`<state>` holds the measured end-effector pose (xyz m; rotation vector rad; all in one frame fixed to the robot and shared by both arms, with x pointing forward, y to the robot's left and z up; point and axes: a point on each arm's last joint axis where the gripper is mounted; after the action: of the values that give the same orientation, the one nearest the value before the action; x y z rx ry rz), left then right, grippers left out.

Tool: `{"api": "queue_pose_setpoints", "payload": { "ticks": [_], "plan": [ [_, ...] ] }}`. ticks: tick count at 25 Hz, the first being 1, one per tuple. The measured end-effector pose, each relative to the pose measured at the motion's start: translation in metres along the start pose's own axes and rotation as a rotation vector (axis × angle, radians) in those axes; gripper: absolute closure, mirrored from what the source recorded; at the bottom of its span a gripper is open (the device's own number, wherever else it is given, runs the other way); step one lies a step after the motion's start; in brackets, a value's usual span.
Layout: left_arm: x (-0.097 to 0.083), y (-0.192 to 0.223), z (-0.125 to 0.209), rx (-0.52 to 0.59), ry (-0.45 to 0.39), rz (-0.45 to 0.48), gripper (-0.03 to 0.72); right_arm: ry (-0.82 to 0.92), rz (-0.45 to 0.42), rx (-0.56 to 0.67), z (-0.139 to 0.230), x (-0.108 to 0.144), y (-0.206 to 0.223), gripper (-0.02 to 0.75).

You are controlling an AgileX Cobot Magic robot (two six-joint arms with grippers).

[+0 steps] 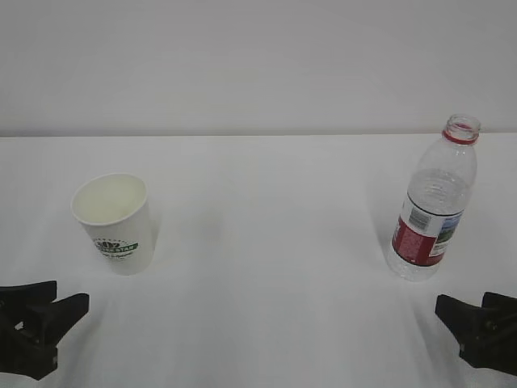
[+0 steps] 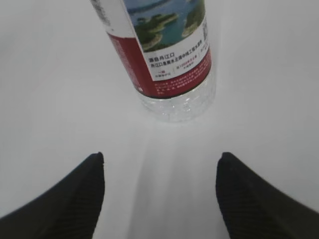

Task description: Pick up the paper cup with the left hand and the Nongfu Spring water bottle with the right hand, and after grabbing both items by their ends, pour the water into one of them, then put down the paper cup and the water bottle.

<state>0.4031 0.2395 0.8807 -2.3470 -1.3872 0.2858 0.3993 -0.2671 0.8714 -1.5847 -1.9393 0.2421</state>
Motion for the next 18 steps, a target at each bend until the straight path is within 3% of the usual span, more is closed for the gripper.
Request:
{"api": "queue_pose_setpoints", "payload": {
  "ticks": [14, 18],
  "plan": [
    [-0.001, 0.000, 0.000, 0.000, 0.004, 0.009, 0.300, -0.032, 0.006, -0.034, -0.007, -0.001, 0.009, 0.208],
    [-0.001, 0.000, 0.000, 0.000, 0.005, 0.011, 0.300, -0.040, -0.005, -0.078, -0.018, 0.000, 0.018, 0.150]
  ]
}}
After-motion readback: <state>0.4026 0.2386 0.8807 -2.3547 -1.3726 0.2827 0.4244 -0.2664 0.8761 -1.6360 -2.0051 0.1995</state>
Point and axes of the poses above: a point on each arm's last joint axis where the gripper is mounted, y pointing out along that axis toward the gripper, x along the wrist's bending axis when the last joint is at zero, z = x × y, and after that the axes turned 10 degrees about y, right-handed
